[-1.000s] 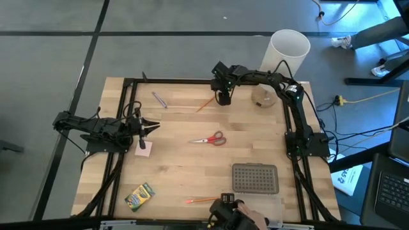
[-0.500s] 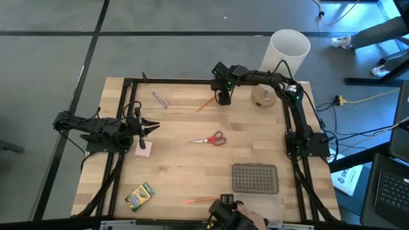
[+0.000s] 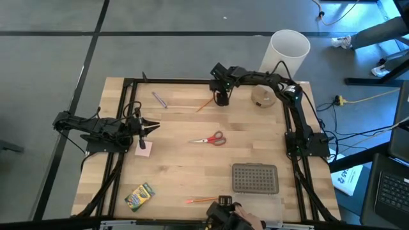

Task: Pack school essentials
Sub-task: Put the top orange pencil into the supply box

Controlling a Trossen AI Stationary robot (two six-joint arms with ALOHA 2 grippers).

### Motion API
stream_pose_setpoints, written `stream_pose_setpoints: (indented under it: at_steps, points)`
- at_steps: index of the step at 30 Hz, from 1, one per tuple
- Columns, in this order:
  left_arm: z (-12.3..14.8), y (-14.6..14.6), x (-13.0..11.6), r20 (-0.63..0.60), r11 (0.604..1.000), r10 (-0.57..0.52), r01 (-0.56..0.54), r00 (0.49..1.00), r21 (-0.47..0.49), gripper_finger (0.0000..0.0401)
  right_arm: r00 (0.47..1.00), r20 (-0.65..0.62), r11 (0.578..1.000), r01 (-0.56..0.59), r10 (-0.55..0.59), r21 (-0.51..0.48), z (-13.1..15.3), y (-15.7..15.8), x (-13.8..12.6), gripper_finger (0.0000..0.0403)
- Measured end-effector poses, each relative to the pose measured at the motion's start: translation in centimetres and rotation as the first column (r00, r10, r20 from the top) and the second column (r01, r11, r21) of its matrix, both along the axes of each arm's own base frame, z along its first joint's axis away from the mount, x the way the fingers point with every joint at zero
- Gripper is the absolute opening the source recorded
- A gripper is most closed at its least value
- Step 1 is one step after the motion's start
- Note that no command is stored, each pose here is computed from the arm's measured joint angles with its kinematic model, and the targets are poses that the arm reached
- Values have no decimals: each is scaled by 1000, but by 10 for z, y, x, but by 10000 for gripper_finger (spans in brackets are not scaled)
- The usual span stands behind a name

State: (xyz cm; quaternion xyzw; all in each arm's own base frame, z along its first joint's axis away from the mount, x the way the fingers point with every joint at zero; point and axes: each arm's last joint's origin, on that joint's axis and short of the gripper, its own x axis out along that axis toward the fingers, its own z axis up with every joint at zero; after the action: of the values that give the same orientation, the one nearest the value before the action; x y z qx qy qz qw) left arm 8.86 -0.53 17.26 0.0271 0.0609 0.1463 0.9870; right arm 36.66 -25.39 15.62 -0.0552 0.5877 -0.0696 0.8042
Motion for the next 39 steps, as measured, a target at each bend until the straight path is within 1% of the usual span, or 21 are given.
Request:
stream_pose_setpoints:
  at_steps: [4, 9, 14, 17, 21, 25, 32, 36, 39]
  points:
    - [0, 0, 0, -1, 1000, 0, 0, 1000, 0, 47, 999, 5, 999, -42, 43, -21, 0, 3, 4, 183]
    - [0, 0, 0, 0, 1000, 0, 0, 1000, -3, 47, 999, 11, 999, -37, 38, -29, 0, 2, 5, 183]
    - [0, 0, 0, 0, 1000, 0, 0, 1000, -3, 47, 998, 3, 998, -60, 61, -17, -7, 2, 6, 183]
    - [0, 0, 0, 0, 1000, 0, 0, 1000, -3, 47, 998, -9, 998, -62, 62, -13, -18, 2, 8, 183]
    - [0, 0, 0, 0, 1000, 1, -1, 1000, -4, 47, 998, -39, 997, -50, 48, -60, -20, 2, 10, 183]
    - [0, 0, 0, 0, 1000, 0, 0, 1000, -4, 47, 998, -30, 998, -58, 57, -32, -19, 4, 10, 183]
    - [0, 0, 0, 0, 1000, 0, 0, 1000, -4, 47, 995, -57, 997, -77, 76, -8, -19, 13, 12, 183]
    - [0, 0, 0, 0, 1000, 0, 0, 1000, -4, 47, 993, -75, 996, -92, 93, 6, -16, 19, 16, 183]
    - [0, 0, 0, 0, 1000, 0, 0, 1000, -5, 47, 992, -76, 995, -97, 99, 36, -10, 22, 19, 183]
